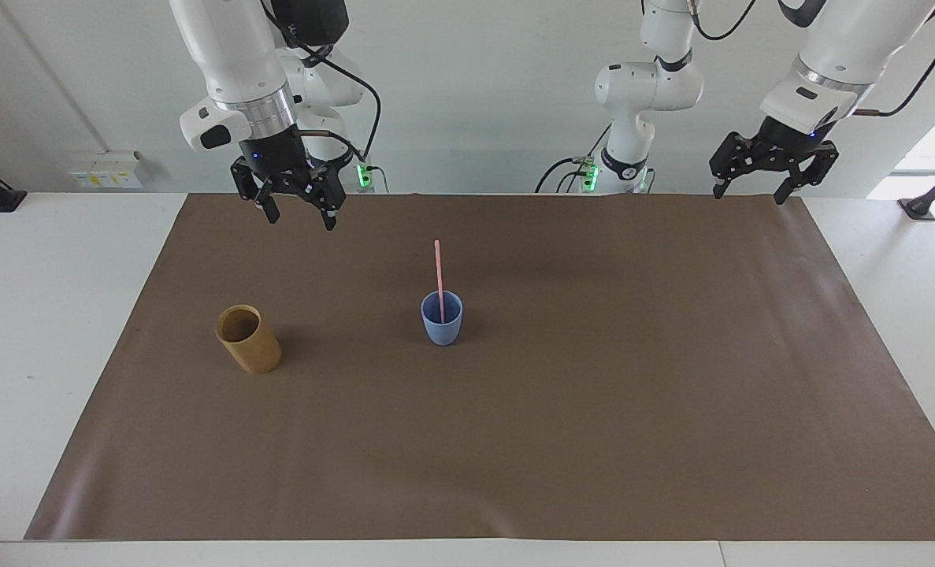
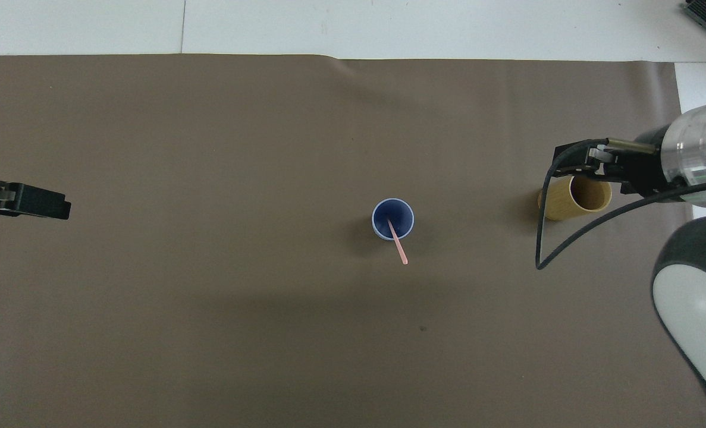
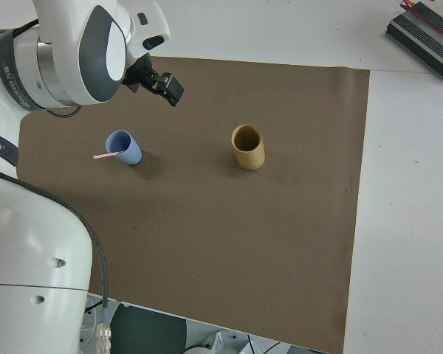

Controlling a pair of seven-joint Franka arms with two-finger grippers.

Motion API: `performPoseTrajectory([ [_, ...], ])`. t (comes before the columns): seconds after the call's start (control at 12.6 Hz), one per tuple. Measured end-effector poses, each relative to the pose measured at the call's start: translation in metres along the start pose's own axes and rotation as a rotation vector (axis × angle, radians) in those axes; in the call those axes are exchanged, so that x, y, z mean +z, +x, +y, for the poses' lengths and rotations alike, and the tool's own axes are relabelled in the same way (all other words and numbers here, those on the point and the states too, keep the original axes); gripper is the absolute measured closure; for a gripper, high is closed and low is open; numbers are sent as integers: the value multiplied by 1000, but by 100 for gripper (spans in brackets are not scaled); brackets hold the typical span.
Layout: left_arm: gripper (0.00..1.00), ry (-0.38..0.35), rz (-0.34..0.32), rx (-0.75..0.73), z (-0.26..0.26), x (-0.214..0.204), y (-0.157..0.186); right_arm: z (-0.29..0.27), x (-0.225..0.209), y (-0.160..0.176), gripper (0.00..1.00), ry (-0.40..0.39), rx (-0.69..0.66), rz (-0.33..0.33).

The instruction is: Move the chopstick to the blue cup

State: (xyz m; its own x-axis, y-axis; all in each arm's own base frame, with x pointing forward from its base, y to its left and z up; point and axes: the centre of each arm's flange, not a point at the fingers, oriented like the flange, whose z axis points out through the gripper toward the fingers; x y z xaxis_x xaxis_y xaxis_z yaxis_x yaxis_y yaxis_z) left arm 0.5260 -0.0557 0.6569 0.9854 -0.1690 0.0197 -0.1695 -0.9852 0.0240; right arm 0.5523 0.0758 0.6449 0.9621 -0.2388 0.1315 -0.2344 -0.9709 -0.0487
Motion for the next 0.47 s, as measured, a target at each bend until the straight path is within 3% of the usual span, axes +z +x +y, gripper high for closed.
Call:
performPoseTrajectory([
  [0.47, 0, 0, 0, 0, 0, 0, 0, 37, -43, -25, 0, -28, -47, -70],
])
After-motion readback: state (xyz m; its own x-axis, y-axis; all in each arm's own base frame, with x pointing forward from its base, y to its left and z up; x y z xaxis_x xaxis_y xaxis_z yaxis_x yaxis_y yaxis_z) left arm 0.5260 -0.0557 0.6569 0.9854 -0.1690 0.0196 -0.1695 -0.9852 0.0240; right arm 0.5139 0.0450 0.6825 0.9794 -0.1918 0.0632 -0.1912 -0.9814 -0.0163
